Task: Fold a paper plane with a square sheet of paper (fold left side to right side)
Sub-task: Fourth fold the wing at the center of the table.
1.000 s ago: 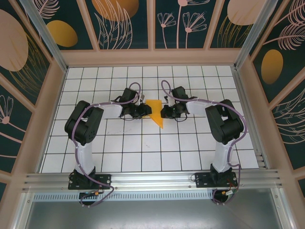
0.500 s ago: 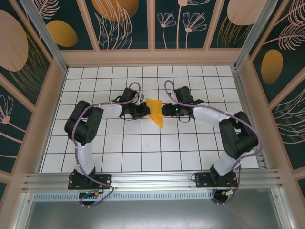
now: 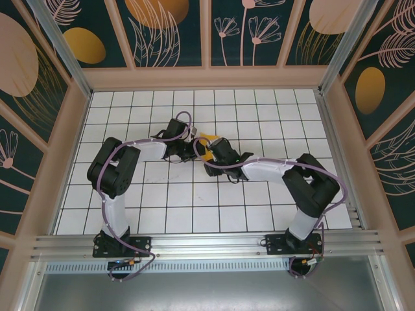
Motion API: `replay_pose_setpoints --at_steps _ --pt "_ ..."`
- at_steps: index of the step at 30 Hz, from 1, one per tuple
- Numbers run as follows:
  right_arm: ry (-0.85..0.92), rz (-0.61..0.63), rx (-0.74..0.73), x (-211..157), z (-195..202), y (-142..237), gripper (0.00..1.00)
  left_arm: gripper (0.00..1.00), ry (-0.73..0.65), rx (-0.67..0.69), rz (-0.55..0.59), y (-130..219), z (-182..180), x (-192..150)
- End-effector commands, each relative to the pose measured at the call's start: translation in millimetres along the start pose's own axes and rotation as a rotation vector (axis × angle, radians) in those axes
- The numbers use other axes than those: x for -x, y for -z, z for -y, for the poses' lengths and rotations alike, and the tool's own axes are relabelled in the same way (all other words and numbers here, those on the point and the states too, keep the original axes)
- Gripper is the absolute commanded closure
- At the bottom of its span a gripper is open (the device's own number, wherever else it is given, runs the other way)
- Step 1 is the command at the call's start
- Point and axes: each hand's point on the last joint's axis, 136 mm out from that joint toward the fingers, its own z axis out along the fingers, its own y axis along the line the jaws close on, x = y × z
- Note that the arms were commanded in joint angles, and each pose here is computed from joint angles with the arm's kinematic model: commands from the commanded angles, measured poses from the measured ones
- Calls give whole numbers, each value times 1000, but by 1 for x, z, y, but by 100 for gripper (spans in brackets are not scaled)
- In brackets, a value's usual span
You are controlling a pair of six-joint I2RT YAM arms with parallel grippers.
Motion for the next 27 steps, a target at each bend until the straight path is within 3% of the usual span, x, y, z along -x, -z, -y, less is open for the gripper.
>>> replay_pose_setpoints --at_steps 1,18,27 --pt "27 18 -49 7 4 -8 46 91 -14 -37 6 8 19 3" --pt "22 -16 -66 2 8 -22 50 91 -19 -30 3 9 19 3" --pt "-4 -28 -39 -1 10 -24 64 88 -27 -30 8 11 23 5"
